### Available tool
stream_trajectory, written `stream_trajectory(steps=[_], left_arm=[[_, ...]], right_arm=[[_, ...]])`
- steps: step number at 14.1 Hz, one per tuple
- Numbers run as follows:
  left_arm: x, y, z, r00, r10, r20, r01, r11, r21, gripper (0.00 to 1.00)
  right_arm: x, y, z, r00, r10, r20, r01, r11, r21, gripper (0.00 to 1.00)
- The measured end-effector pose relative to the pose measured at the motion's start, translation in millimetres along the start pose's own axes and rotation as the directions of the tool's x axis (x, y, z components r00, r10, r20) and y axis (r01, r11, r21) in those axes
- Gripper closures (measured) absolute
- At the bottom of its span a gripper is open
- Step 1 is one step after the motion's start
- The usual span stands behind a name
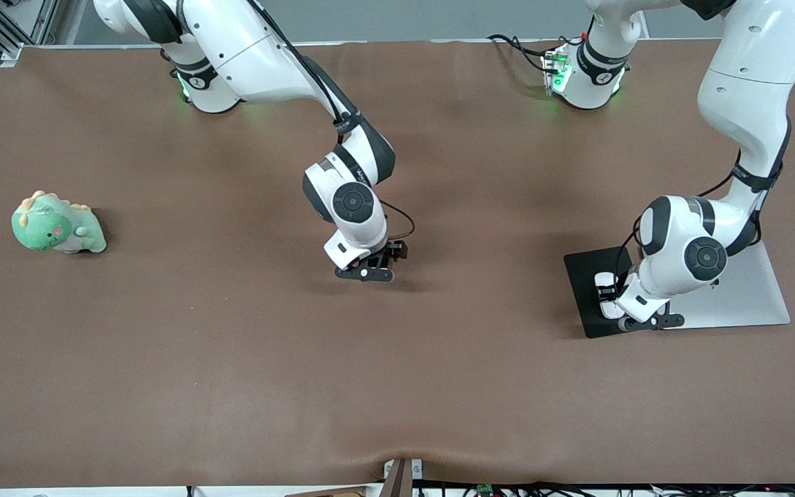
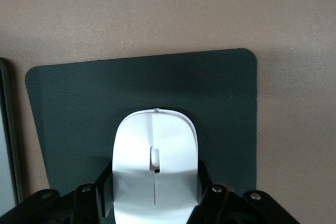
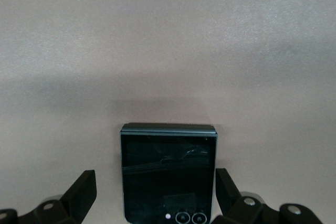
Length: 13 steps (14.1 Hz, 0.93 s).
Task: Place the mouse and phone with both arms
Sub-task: 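Lower the mouse onto the pad while the right gripper grasps the phone, then release the mouse and raise the left gripper while the right gripper lifts the phone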
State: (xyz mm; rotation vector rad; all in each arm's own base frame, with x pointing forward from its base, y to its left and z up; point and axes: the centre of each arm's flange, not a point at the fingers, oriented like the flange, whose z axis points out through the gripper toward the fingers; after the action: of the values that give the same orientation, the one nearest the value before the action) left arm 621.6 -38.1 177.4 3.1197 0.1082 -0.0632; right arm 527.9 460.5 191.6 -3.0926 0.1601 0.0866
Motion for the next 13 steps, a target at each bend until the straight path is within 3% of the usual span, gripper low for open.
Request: stream_trajectory(steps=[1, 5, 9, 13], left_arm=[[0.0, 0.0, 0.8, 1.000, 0.000, 0.000, 0.000, 1.000, 0.000, 0.36], [1.4, 0.2, -0.5, 1.000, 0.000, -0.006, 0.000, 1.000, -0.001, 0.00], [16.5, 3.7, -30.9, 1.000, 0.002, -0.020, -0.002, 1.000, 0.002, 0.00], [35.5, 8.9, -122.4, 1.000, 0.002, 0.024, -0.003, 0.999, 0.033, 0.00]], right_arm=[[0.0, 0.2, 1.8, 1.000, 0.000, 0.000, 0.000, 1.000, -0.001, 0.00], [0.4, 1.0, 6.7, 1.000, -0.010, -0.010, 0.010, 1.000, -0.011, 0.00], [1.2, 2.8, 18.7, 1.000, -0.003, -0.012, 0.003, 1.000, -0.013, 0.00], [3.5, 5.4, 23.1, 1.000, 0.006, -0.015, -0.006, 1.000, -0.016, 0.00]])
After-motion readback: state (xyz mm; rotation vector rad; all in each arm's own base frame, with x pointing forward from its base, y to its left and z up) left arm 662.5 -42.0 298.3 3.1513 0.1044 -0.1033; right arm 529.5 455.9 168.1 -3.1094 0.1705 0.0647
